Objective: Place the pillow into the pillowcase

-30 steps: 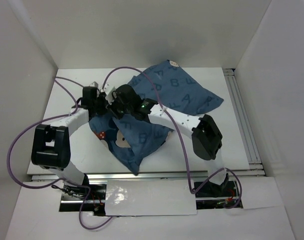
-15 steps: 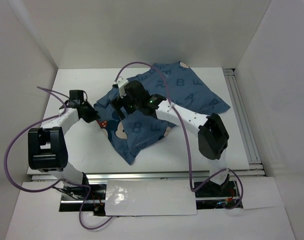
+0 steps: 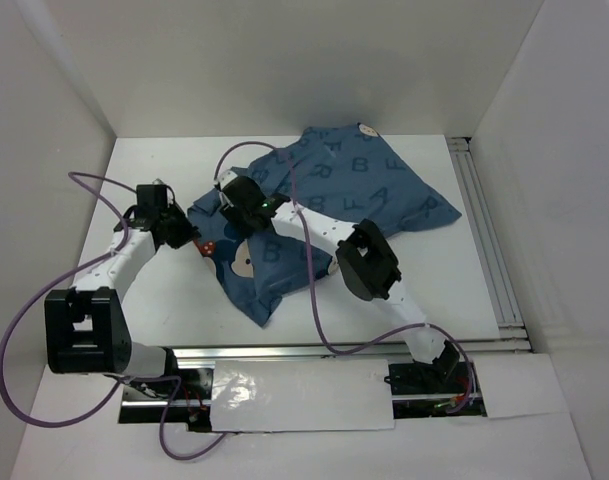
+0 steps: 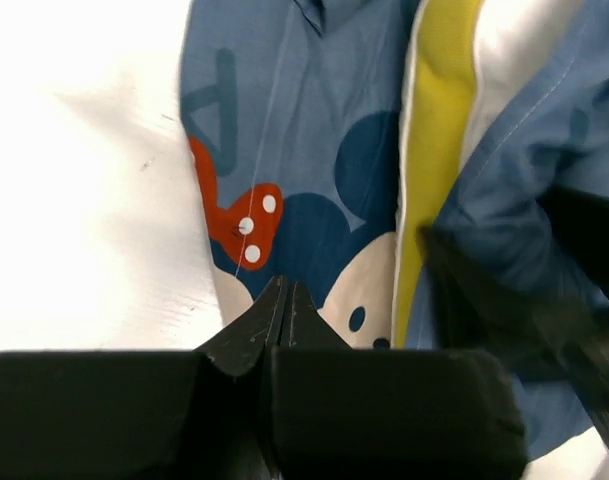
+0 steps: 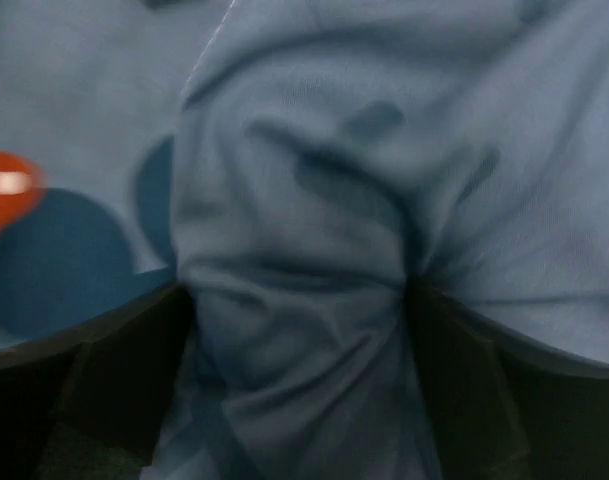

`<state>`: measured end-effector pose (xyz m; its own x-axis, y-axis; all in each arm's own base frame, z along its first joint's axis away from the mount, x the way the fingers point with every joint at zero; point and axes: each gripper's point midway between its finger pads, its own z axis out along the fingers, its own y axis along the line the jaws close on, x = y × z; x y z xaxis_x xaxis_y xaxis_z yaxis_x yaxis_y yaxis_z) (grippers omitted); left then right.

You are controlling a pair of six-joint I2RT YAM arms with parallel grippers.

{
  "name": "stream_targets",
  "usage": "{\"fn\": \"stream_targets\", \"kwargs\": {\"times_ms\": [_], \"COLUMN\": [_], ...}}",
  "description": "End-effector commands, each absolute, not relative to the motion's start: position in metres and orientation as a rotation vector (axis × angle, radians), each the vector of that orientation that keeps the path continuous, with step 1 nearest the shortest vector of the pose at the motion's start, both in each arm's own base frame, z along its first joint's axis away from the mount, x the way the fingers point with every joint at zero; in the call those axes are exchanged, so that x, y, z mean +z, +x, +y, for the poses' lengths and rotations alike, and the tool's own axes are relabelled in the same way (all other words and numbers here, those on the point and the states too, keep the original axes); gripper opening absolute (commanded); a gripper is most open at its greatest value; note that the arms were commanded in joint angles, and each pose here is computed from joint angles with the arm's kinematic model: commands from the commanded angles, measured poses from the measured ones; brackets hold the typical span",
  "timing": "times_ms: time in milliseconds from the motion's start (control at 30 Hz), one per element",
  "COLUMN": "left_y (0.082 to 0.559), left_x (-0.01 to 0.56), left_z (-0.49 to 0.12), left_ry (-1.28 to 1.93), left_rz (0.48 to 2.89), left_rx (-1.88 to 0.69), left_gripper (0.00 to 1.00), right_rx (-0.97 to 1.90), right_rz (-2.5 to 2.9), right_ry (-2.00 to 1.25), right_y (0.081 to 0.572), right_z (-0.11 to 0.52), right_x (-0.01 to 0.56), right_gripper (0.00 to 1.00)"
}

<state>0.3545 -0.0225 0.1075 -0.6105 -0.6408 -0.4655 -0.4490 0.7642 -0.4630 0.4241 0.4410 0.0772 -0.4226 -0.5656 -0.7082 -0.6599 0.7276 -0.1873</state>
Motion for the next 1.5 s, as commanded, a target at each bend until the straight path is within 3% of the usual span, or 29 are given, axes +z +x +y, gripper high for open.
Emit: {"fn": "stream_targets", "kwargs": {"times_ms": [0,100,200,233,333,433,467,867,1100,1267,1333,1400,1467], "left_y": [0.357,0.36,0.365,0.368,0.37,0.377,0.38,0.369,0.377,0.389,0.394,0.399,0.411], "left_x": [0.116,0.12,0.125,0.124,0.123,0.123,0.132,0.13,0.13,0.129,0.139,0.137,0.141], "left_z": [-0.035,-0.047,-0.067,-0.075,-0.097,-0.121,-0.135,-0.234,-0.252,-0.261,-0.264,-0.264,-0.267], "left_ry": [-0.676,-0.583,-0.483,-0.443,-0.371,-0.368,-0.334,-0.203,-0.296,-0.332,-0.33,-0.338,-0.356], "left_rz": [2.316,2.315,2.308,2.304,2.292,2.243,2.203,2.148,1.996,1.937,1.886,1.871,1.876], "left_rx": [-0.398,-0.415,-0.441,-0.432,-0.473,-0.578,-0.664,-0.828,-0.754,-0.787,-0.817,-0.813,-0.782], "left_gripper": [0.01,0.09,0.16,0.16,0.2,0.41,0.43,0.47,0.6,0.6,0.55,0.45,0.27], "right_rx": [-0.002,-0.004,0.158,0.328,0.526,0.607,0.625,0.801,0.869,0.913,0.922,0.919,0.907], "right_rz": [2.22,2.216,2.157,2.084,1.989,1.905,1.867,1.655,1.579,1.56,1.554,1.576,1.606], "right_ry": [-0.932,-0.818,-0.71,-0.692,-0.657,-0.644,-0.64,-0.508,-0.495,-0.519,-0.51,-0.513,-0.509], "right_y": [0.425,0.441,0.447,0.437,0.428,0.409,0.403,0.361,0.341,0.326,0.322,0.322,0.32], "right_z": [0.417,0.404,0.394,0.401,0.386,0.369,0.366,0.341,0.33,0.328,0.325,0.325,0.321], "right_x": [0.052,0.067,0.118,0.167,0.202,0.24,0.257,0.334,0.367,0.378,0.384,0.377,0.37], "right_gripper": [0.63,0.0,0.0,0.0,0.0,0.0,0.0,0.0,0.0,0.0,0.0,0.0,0.0]}}
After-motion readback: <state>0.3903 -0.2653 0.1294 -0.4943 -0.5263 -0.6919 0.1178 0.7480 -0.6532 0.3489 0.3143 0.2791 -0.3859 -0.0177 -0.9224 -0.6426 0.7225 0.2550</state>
